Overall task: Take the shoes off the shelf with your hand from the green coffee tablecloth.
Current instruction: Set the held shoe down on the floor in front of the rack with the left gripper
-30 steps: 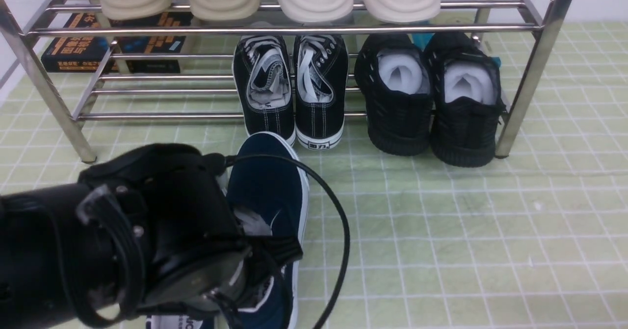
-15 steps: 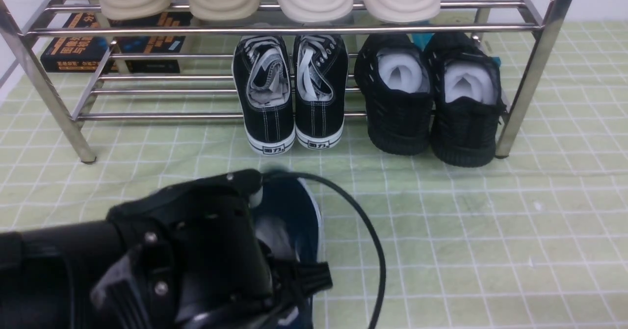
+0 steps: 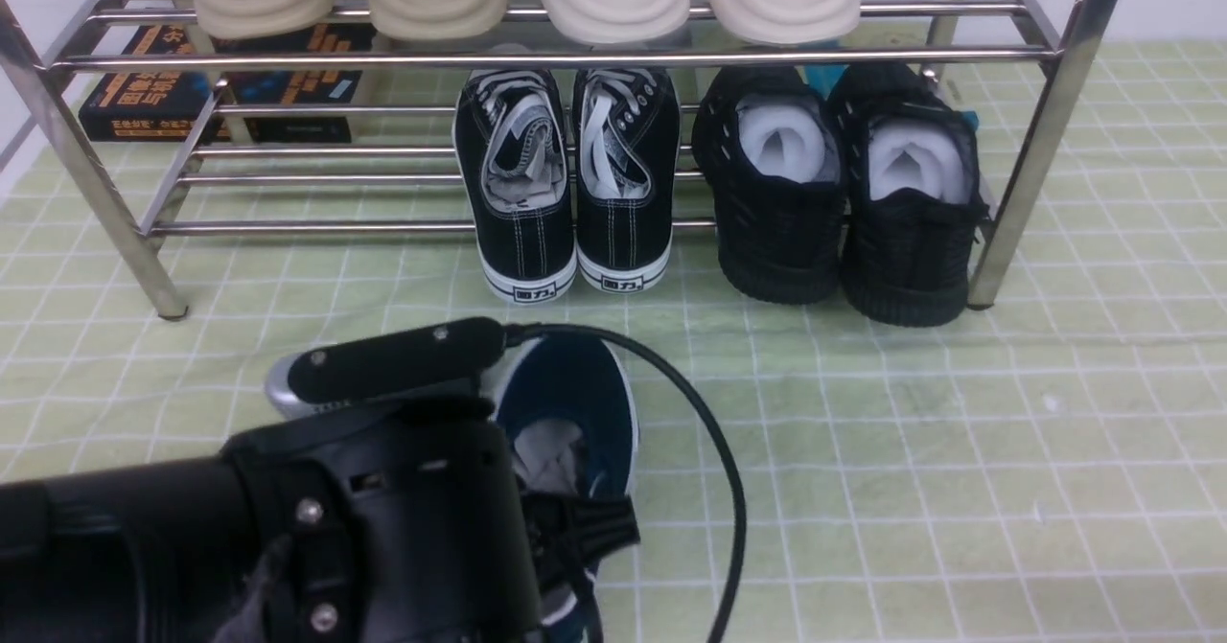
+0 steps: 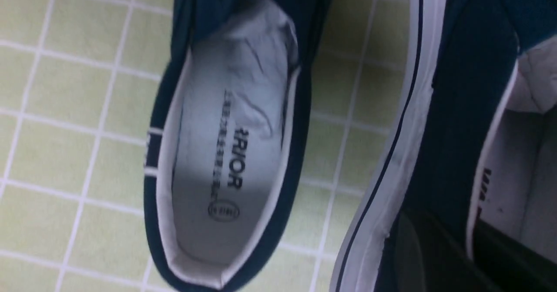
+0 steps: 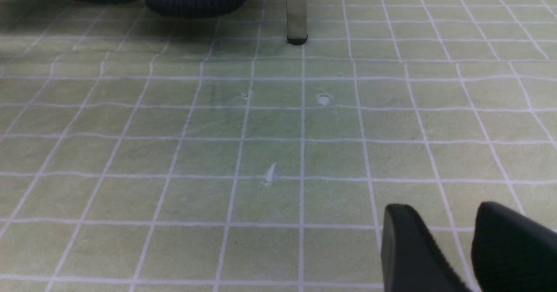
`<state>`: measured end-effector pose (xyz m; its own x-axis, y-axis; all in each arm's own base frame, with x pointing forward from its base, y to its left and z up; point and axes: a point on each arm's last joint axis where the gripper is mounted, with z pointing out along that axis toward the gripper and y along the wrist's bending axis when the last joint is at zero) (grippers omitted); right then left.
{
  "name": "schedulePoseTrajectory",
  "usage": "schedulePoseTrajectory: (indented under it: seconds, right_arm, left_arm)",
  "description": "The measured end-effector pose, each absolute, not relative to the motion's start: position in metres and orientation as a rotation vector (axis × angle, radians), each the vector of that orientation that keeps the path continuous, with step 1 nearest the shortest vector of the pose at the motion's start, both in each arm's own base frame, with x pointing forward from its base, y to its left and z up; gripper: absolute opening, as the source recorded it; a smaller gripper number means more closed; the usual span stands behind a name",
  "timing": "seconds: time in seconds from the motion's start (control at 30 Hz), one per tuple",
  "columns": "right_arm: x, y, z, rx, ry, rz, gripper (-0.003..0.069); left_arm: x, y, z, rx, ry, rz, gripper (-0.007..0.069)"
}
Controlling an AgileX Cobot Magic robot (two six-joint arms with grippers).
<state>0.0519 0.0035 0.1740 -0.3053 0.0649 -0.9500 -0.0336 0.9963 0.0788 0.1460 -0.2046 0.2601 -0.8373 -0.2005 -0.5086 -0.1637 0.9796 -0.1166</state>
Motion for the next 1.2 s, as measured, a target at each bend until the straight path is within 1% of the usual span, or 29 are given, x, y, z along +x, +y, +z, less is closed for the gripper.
schedulePoseTrajectory:
  seconds: [0.1, 0.3, 0.43, 0.53, 0.67, 0.87, 0.9, 1.1, 1.2]
  right_arm:
    - [0.052, 0.003, 0.174, 0.023, 1.879, 0.097, 0.0243]
    - [0.052, 0.003, 0.174, 0.023, 1.879, 0.097, 0.0243]
    - [0.052, 0.003, 0.174, 0.023, 1.879, 0.097, 0.0243]
    - [0.052, 0.003, 0.174, 0.023, 1.879, 0.097, 0.0243]
    - [0.052, 0.003, 0.174, 0.023, 1.879, 0.097, 0.0243]
    - [0.052, 0.003, 0.174, 0.023, 1.879, 0.097, 0.0243]
    - [0.052, 0.003, 0.174, 0.023, 1.879, 0.097, 0.0243]
    - [0.052, 0.003, 0.174, 0.023, 1.879, 0.097, 0.0243]
    - [0.052, 0.003, 0.174, 0.023, 1.879, 0.097, 0.0243]
  left_arm:
    - [0.147, -0.202, 0.257, -0.284, 2.564, -0.083, 0.0039]
    - [0.142, -0.193, 0.235, -0.4, 2.564, -0.072, 0.0039]
    - [0.142, -0.194, 0.23, -0.399, 2.551, -0.133, 0.0039]
    - [0.144, -0.2, 0.231, -0.355, 2.533, -0.209, 0.0043]
    - [0.146, -0.204, 0.23, -0.318, 2.523, -0.232, 0.0055]
    - [0.15, -0.208, 0.218, -0.299, 2.521, -0.167, 0.0127]
    - [0.15, -0.208, 0.218, -0.302, 2.521, -0.166, 0.0127]
    - [0.155, -0.206, 0.217, -0.355, 2.468, -0.12, 0.0228]
    - [0.155, -0.206, 0.218, -0.359, 2.465, -0.12, 0.0254]
